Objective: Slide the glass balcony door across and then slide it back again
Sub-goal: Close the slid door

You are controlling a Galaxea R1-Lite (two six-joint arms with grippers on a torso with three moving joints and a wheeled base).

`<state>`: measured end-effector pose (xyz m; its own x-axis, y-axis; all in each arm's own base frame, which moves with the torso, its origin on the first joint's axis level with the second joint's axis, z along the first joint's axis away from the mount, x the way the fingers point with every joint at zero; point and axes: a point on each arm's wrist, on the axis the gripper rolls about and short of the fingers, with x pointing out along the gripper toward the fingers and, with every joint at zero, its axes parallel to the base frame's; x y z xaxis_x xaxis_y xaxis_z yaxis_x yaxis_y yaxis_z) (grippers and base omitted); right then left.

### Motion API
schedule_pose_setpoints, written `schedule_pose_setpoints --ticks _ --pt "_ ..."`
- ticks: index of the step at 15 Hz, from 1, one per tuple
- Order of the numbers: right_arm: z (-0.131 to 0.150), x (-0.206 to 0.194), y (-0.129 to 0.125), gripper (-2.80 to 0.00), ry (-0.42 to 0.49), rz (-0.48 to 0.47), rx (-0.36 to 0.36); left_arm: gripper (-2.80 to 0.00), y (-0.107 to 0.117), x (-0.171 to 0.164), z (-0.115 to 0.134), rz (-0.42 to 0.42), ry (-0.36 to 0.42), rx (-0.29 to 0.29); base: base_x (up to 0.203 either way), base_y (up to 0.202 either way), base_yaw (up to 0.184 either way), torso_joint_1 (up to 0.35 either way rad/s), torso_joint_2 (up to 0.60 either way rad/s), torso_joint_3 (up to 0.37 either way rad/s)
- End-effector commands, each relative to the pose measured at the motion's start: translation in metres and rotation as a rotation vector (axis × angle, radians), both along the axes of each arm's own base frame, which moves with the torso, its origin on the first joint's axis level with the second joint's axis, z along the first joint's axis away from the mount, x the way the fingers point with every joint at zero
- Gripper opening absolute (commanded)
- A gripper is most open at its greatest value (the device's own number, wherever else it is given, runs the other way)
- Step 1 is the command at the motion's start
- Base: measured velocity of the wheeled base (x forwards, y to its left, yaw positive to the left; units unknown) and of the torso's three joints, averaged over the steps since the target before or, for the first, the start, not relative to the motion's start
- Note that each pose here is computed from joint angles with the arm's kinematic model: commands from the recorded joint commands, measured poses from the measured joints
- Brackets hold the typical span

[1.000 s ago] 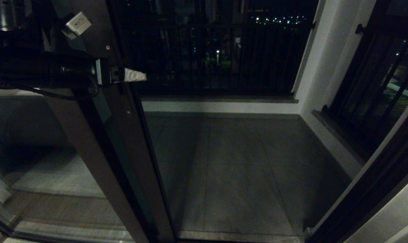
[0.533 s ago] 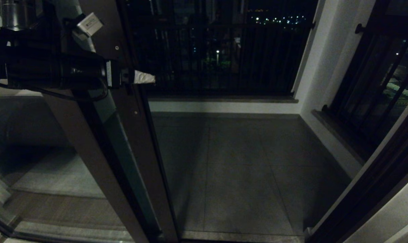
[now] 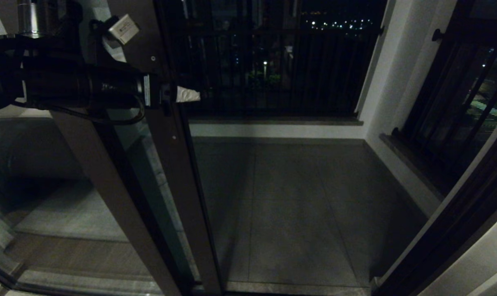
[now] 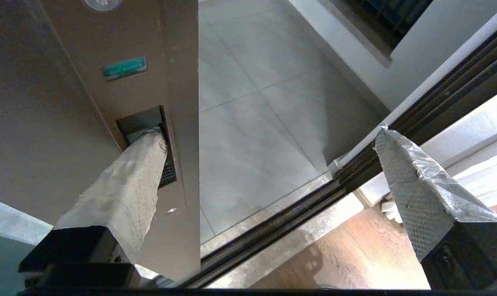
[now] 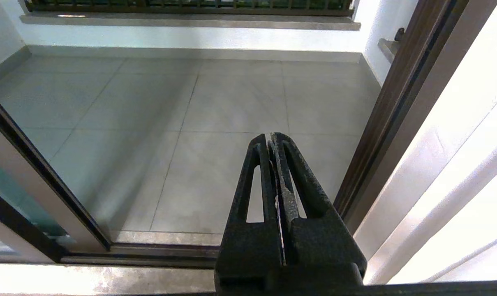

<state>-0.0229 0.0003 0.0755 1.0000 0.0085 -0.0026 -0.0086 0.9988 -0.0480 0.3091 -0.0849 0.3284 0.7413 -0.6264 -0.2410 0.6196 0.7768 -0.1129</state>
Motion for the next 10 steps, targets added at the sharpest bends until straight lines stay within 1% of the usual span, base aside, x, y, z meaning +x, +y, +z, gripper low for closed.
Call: schedule_pose_setpoints --ticks 1,3,6,10 --pt "0.0 0.0 0.0 -2.8 0.002 0.001 -0.001 0.0 -0.003 0.0 0.0 -0.011 0.002 0.0 0.0 0.0 0.0 0.0 0.0 0.0" --pt "0.0 0.0 0.0 -2.8 0.002 0.001 -0.001 0.0 -0.006 0.002 -0.002 -0.006 0.001 0.003 0.0 0.0 0.0 0.0 0.0 0.0" --pt "0.0 0.0 0.0 -2.8 0.002 0.001 -0.001 0.0 -0.015 0.007 -0.002 0.022 -0.054 0.002 0.0 0.0 0.0 0.0 0.0 0.0" --pt "0.0 0.0 0.0 -2.8 0.002 0.001 -0.001 0.0 -0.021 0.007 -0.002 0.012 -0.056 0.001 0.0 0.0 0.0 0.0 0.0 0.0"
